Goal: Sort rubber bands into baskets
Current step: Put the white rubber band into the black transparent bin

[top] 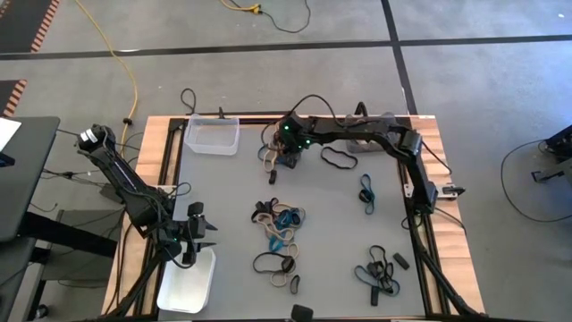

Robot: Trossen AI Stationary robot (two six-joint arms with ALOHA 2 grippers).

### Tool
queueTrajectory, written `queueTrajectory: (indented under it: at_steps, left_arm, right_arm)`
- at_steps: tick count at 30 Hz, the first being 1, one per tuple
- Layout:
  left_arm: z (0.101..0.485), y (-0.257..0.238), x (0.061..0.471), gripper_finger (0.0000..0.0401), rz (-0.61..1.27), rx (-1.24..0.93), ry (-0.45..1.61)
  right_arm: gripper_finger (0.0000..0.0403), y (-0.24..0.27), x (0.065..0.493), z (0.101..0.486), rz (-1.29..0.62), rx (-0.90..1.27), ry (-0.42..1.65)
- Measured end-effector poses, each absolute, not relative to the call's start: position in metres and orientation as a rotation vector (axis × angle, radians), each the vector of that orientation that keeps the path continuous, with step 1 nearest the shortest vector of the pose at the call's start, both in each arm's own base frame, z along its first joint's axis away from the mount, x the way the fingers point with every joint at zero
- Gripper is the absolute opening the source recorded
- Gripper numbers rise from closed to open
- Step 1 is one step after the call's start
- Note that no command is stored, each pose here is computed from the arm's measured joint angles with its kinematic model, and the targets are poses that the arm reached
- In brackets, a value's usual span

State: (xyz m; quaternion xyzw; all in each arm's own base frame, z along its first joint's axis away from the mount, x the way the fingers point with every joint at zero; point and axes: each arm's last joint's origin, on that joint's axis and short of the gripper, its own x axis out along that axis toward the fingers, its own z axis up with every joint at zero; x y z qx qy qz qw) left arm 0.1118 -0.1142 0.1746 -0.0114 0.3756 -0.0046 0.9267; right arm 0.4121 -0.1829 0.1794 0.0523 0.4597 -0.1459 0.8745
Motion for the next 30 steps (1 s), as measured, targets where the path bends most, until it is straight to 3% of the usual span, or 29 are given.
queueTrajectory:
  at_steps: [13,18,24,30]
  left_arm:
    - [0.175,-0.114,0.112,0.0206,-0.009,-0.023,0.77]
    - [0.175,-0.114,0.112,0.0206,-0.009,-0.024,0.77]
    - [0.175,-0.114,0.112,0.0206,-0.009,-0.024,0.77]
    - [0.175,-0.114,0.112,0.0206,-0.009,-0.024,0.77]
  right_arm:
    - [0.0178,-0.185,0.411,0.17,-0.303,0.118,0.997]
    - [0.0161,-0.187,0.411,0.156,-0.3,0.135,1.035]
    - [0.012,-0.187,0.412,0.159,-0.298,0.122,1.027]
    - [0.0034,-0.189,0.41,0.158,-0.269,0.102,1.036]
